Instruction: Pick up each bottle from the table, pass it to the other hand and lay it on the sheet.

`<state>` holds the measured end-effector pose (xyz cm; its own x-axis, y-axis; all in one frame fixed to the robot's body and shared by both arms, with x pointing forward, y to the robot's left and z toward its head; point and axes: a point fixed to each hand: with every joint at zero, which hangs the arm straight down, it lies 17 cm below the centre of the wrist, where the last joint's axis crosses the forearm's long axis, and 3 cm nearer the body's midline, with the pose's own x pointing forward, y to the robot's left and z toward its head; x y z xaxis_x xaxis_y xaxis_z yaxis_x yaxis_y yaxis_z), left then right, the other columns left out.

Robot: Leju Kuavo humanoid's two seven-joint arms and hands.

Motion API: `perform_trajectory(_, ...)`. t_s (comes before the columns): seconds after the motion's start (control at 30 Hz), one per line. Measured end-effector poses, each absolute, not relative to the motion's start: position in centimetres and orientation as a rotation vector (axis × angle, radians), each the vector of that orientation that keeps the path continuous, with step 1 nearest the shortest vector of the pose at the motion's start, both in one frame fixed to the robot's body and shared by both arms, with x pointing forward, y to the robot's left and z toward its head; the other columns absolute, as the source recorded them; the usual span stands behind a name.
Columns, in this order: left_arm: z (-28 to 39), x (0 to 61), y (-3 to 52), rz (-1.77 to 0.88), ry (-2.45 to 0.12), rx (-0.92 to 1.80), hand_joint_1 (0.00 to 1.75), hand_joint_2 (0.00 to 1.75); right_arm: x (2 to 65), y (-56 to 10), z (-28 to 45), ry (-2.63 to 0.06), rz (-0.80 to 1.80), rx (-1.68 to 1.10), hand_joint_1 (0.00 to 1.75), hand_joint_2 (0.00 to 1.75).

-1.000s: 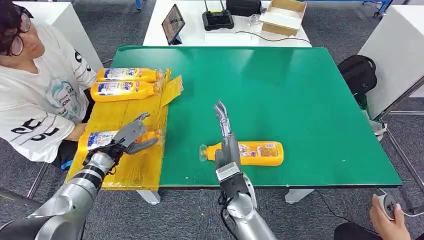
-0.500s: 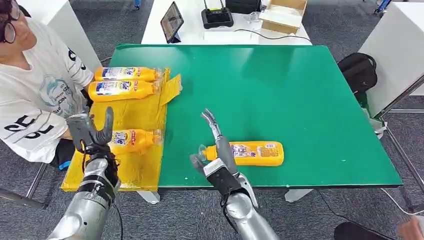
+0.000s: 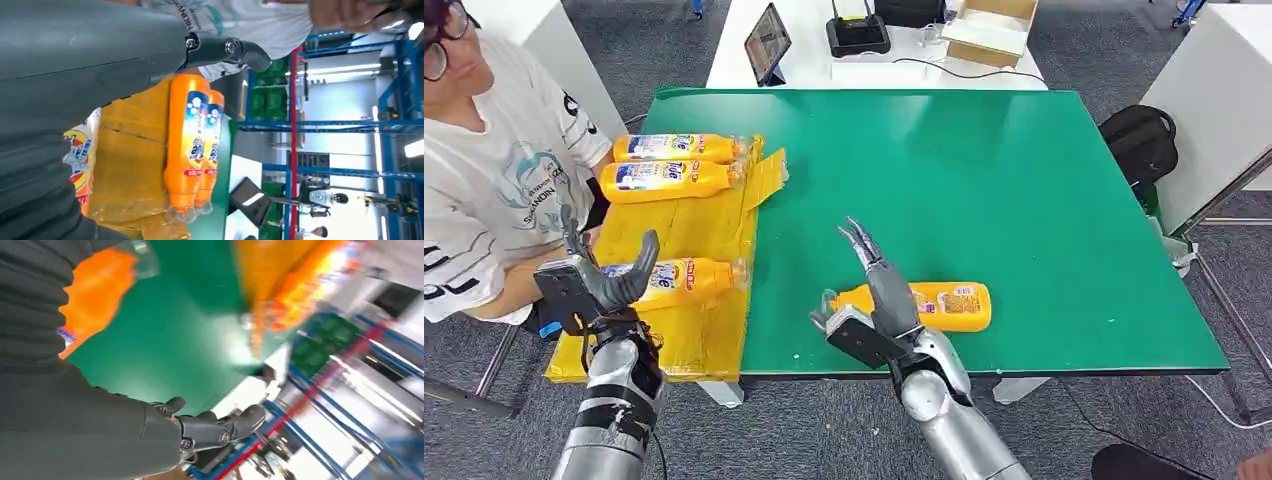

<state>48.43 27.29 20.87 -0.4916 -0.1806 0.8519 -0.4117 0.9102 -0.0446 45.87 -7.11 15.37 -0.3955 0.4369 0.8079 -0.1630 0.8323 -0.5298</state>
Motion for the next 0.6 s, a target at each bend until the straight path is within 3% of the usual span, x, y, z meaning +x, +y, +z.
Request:
perform_trajectory(0.3,21.0,45.9,23.8,0.139,-2.143,0.466,0.0,1.75,48.6,-12.7,9.6,-1.588,0.992,-0.325,0.0,1.75)
perform_trajectory(0.6,19.9,45.9,21.6,0.045,-2.135,0.451,0.0,1.75,48.2,-17.0,4.9,-1.421,1.109,-0.316,0.0,1.75)
